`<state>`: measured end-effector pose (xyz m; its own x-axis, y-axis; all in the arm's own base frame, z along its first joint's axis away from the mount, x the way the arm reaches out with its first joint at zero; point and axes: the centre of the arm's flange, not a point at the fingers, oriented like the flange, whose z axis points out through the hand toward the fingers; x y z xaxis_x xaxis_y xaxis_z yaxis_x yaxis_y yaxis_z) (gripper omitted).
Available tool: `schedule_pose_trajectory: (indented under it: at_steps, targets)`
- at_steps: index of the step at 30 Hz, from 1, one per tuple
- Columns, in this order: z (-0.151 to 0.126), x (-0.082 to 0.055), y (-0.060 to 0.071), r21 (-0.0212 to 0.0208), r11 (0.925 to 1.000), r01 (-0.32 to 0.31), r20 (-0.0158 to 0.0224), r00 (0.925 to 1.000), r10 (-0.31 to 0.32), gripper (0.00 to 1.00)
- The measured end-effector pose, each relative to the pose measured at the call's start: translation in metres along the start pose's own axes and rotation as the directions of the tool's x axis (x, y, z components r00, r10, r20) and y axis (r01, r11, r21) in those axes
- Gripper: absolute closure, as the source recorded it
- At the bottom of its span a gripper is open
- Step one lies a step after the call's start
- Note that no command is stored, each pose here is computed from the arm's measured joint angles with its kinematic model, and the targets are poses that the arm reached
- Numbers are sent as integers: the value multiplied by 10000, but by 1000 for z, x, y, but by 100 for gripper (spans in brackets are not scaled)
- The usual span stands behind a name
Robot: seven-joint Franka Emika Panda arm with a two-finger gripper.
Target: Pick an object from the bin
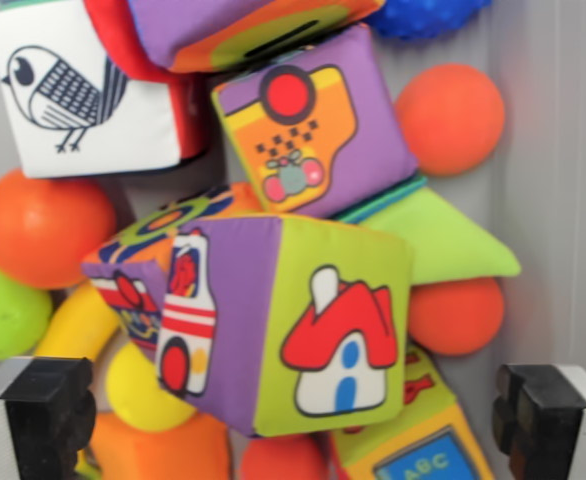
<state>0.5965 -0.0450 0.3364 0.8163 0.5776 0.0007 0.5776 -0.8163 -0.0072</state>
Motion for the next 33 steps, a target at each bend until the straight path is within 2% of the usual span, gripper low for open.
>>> schedule_pose_trajectory:
  at_steps: [6,9,16,21,33]
  targets:
    - [6,-1,2,-4,9973,736,31,9973,-736,0]
    - [14,-1,2,-31,9966,823,9,9966,-823,0]
    - [50,-1,2,11,9964,845,72,9964,-845,0]
    - [66,-1,3,-10,9964,849,63,9964,-849,0]
    - [92,-1,3,-23,9963,855,66,9963,-855,0]
